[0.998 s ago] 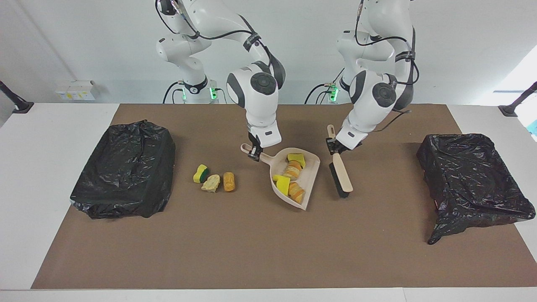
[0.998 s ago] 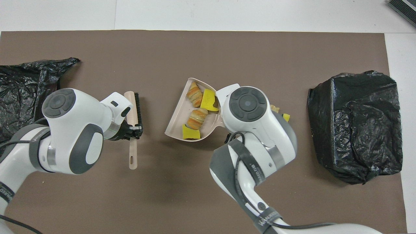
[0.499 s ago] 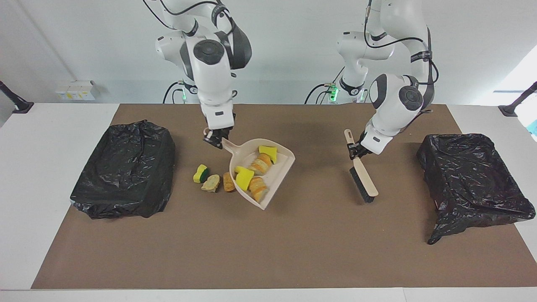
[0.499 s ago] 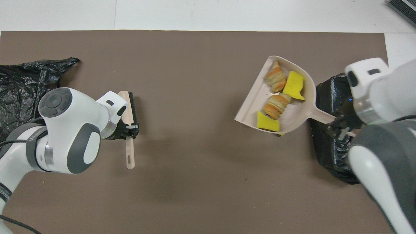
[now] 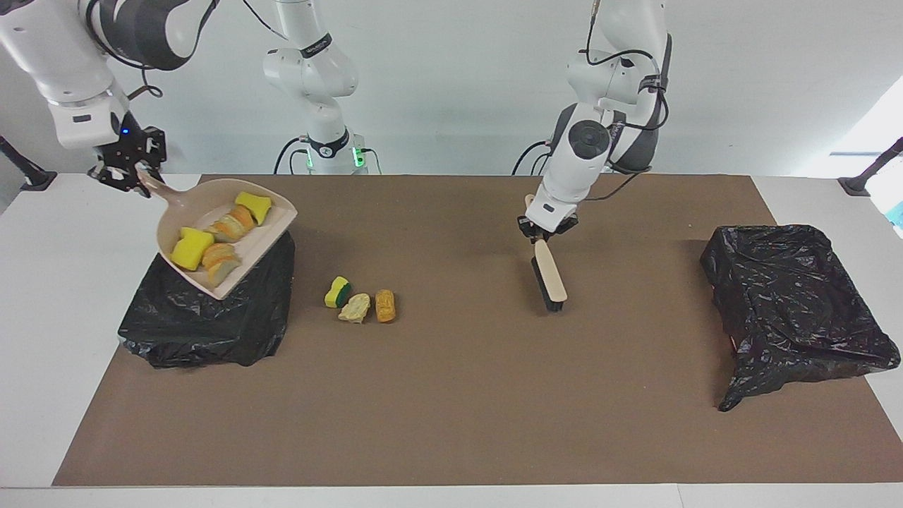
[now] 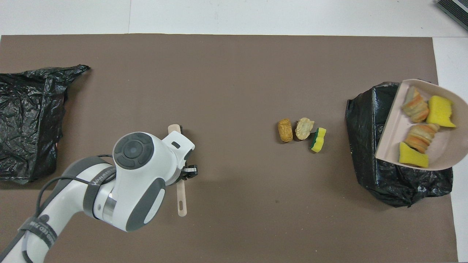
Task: Sweep and dump trash in bin
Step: 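Tip the dustpan into the black bin with the right gripper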
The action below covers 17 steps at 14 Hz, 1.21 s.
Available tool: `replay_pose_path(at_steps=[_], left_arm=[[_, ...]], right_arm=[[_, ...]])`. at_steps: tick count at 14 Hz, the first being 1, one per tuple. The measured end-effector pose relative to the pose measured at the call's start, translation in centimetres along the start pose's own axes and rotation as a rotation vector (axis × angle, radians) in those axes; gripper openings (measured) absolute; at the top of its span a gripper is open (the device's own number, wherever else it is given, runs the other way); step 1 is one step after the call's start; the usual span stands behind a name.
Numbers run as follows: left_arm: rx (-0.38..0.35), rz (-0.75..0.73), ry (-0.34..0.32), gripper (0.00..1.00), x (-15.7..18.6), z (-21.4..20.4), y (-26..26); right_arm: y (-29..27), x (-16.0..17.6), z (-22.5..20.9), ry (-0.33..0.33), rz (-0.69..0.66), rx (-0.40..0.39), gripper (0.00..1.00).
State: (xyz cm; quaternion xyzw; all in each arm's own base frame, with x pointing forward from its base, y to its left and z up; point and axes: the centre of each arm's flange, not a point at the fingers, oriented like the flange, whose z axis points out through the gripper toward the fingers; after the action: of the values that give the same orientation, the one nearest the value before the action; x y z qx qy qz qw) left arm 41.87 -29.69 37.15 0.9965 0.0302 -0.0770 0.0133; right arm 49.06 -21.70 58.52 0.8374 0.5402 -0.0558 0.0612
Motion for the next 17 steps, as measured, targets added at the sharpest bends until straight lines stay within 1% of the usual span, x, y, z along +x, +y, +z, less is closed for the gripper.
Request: replay_pose_path(at_steps=[1,2,3,4,5,7,9,11,12,13,14,16,17], left_arm=[[0.011,-0.001,-0.006,0.25,-2.0,0.3,1.5],[0.025,-0.005,-0.012,0.25,-4.1,0.8,3.0],[0.04,-0.002,-0.019,0.25,-6.1,1.6,4.3],[0.056,0.005,-0.025,0.25,-7.8,2.6,5.3],[0.068,0.01,-0.028,0.25,-9.1,3.3,6.1],[0.074,0.012,-0.023,0.25,-10.8,4.1,7.1],[0.069,0.013,-0.015,0.25,-11.4,4.4,7.5],[0.069,0.003,-0.016,0.26,-11.0,4.5,7.1],[0.067,-0.007,-0.016,0.32,-10.6,4.4,6.9],[0.064,-0.021,-0.016,0.42,-10.1,4.3,6.4],[0.059,-0.041,-0.014,0.55,-9.2,4.1,5.9],[0.035,-0.081,0.001,0.81,-6.2,3.1,4.2],[0.019,-0.098,0.011,0.92,-4.5,2.3,3.4]], right_arm=[[0.4,-1.1,0.7,-0.026,-0.01,-0.016,0.32],[0.9,-1.7,1.8,-0.065,-0.032,-0.032,0.32],[1.3,-1.6,3.1,-0.121,-0.065,-0.044,0.32],[1.7,-0.6,4.2,-0.182,-0.114,-0.055,0.32],[1.9,1.3,4.8,-0.233,-0.173,-0.063,0.32],[1.9,4.5,4.6,-0.308,-0.263,-0.081,0.32],[1.9,5.7,4.1,-0.375,-0.313,-0.1,0.32],[1.9,6.8,3.6,-0.441,-0.361,-0.119,0.32],[1.8,7.6,3.4,-0.457,-0.381,-0.127,0.32],[1.8,8.1,3.2,-0.467,-0.394,-0.132,0.32],[1.8,8.4,3.1,-0.485,-0.406,-0.138,0.32],[1.8,8.8,2.8,-0.537,-0.436,-0.151,0.32],[1.7,9.5,2.5,-0.574,-0.461,-0.161,0.32]])
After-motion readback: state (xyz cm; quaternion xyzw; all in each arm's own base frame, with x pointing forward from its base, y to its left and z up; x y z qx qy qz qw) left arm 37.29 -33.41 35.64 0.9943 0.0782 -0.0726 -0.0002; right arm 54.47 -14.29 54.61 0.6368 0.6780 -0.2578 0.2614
